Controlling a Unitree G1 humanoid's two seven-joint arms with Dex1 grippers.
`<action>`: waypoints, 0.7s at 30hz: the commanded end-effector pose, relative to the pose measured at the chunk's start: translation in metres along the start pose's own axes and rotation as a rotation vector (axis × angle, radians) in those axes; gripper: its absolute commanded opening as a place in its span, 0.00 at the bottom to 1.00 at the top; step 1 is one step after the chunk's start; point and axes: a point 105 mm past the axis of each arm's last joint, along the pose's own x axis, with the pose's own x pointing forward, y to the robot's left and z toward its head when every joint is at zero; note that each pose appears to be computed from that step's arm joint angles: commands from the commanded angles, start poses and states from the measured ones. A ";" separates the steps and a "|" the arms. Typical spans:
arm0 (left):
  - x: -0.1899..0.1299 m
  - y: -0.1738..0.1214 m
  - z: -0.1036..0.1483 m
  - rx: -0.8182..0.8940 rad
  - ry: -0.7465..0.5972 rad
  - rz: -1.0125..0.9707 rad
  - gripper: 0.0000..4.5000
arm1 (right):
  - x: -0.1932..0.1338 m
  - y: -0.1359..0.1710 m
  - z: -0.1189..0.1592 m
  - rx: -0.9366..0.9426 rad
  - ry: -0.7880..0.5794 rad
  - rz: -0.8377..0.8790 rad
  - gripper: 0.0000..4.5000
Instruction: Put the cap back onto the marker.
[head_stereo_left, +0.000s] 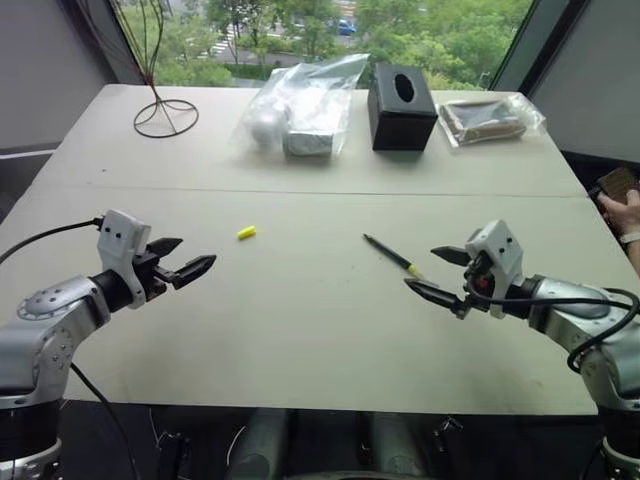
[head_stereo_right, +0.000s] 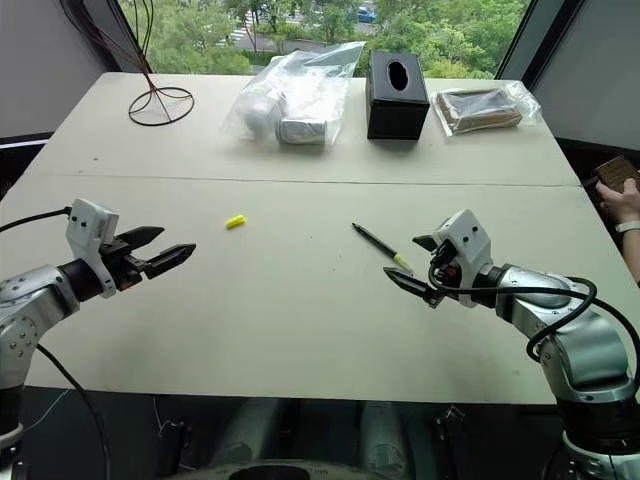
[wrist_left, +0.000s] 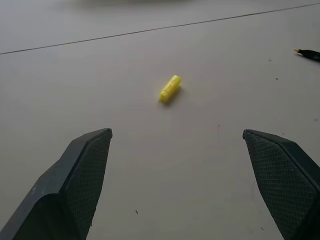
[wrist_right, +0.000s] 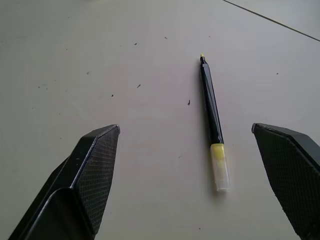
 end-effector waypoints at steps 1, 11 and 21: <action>-0.001 -0.003 0.008 0.043 -0.028 -0.011 0.97 | -0.003 0.001 0.013 -0.031 -0.048 -0.017 0.97; -0.001 -0.001 0.003 0.025 -0.020 -0.004 0.97 | -0.004 0.000 0.011 -0.035 -0.047 -0.043 0.97; -0.001 -0.002 0.000 0.010 -0.015 -0.017 0.97 | -0.002 0.003 0.009 -0.041 -0.030 -0.030 0.97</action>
